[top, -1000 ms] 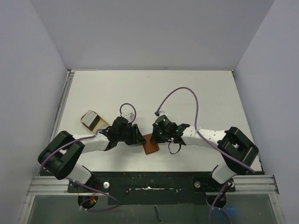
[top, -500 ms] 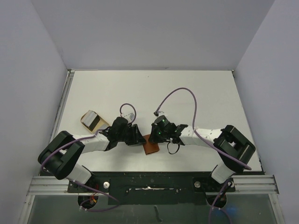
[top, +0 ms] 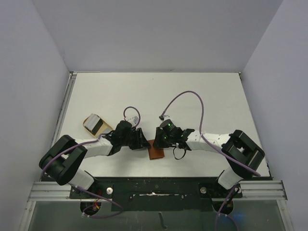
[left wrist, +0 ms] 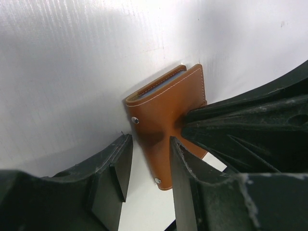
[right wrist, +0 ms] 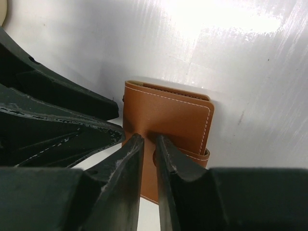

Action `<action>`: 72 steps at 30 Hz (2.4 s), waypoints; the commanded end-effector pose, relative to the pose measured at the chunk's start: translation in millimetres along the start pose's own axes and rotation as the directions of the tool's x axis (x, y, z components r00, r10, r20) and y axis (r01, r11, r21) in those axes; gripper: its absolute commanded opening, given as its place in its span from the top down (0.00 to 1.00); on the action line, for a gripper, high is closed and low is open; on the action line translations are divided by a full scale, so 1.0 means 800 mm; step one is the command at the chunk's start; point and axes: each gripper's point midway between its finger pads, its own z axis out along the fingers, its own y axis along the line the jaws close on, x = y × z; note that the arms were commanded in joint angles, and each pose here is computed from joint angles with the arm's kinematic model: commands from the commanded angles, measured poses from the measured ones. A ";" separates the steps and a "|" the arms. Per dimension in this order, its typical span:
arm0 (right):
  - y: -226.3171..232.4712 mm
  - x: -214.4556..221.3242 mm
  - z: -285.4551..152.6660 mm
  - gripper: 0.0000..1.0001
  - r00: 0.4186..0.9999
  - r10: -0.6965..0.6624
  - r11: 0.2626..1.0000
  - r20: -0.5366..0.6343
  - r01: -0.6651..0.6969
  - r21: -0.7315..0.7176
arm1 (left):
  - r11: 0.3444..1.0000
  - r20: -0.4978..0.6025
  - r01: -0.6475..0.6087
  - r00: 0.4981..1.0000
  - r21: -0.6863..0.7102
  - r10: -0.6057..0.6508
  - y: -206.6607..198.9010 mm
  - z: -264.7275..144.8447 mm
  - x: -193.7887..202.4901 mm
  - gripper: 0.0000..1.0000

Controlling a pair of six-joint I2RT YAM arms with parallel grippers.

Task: Put the credit cards into the card holder
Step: Close the card holder at the center of the board.

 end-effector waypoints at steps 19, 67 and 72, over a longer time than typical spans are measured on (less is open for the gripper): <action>0.010 -0.043 -0.055 0.74 0.999 0.016 0.997 0.046 -0.013 -0.082 | 0.997 0.066 -0.035 0.997 0.073 0.030 -0.038 -0.013 -0.031 0.66; 0.001 0.008 -0.017 0.80 0.998 0.038 0.998 -0.044 -0.039 -0.039 | 0.999 0.019 -0.011 1.000 0.045 0.010 -0.013 0.002 -0.009 0.69; -0.001 0.010 -0.016 0.81 0.998 0.037 0.999 -0.048 -0.039 -0.034 | 0.999 0.019 -0.013 1.000 0.050 0.012 -0.014 0.003 -0.008 0.69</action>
